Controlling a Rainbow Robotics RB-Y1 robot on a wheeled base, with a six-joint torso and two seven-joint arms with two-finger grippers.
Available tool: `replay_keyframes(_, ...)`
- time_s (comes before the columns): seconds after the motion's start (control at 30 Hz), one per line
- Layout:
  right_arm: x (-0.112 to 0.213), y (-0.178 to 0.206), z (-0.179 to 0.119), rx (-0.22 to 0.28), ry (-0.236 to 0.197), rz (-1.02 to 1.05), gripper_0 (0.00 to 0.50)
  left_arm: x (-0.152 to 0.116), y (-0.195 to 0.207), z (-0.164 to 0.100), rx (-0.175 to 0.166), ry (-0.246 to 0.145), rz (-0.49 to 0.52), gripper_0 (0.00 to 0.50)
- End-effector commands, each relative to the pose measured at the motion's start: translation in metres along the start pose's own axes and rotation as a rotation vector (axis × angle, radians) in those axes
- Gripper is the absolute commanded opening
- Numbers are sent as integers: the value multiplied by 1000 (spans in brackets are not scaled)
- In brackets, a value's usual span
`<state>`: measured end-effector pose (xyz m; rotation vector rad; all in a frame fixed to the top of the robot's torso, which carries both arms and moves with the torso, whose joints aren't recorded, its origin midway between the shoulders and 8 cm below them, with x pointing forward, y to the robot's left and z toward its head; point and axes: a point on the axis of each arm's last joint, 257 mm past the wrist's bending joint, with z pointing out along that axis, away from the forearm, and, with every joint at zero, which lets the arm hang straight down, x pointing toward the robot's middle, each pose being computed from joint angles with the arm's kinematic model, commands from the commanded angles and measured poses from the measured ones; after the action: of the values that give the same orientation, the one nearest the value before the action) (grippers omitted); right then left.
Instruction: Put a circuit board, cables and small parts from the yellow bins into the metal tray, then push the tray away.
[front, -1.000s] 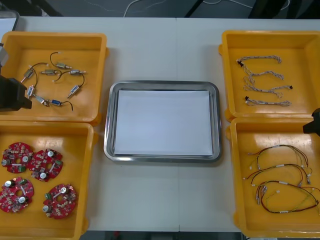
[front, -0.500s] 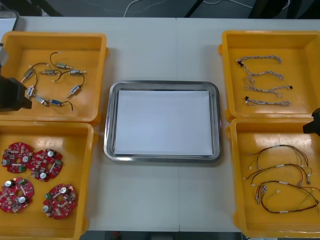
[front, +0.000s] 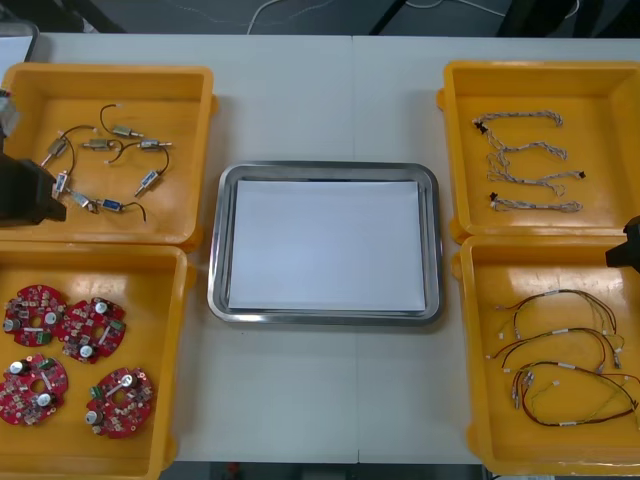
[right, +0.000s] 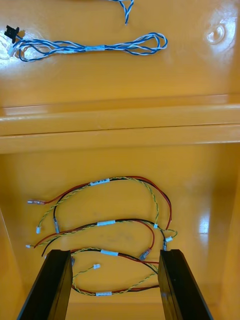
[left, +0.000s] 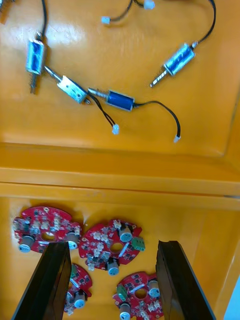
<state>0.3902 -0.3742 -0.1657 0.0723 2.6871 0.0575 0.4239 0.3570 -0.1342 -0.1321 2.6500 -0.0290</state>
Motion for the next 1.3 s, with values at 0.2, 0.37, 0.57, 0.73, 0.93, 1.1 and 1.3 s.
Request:
replay_keyframes(0.2, 6, -5, 1, 24, 26, 1, 500, 13, 0, 0, 20, 10, 121, 500)
replay_keyframes(0.37, 7, -13, 0, 45, 31, 40, 500, 20, 9, -5, 11, 15, 244, 500)
replay_keyframes(0.57, 12, -10, 5, 53, 41, 203, 500, 38, 23, -12, -3, 29, 442, 500)
replay_keyframes(0.73, 16, -10, 9, 67, 50, 362, 500, 51, 34, -18, 39, 30, 561, 500)
replay_keyframes(0.93, 25, -9, 15, 82, 64, 586, 500, 67, 55, -16, 34, 55, 709, 500)
replay_keyframes(1.1, 33, -9, 19, 90, 77, 765, 500, 83, 64, -6, 54, 79, 788, 500)
replay_keyframes(1.3, 45, -10, 25, 106, 93, 982, 500, 94, 67, 14, 76, 53, 893, 500)
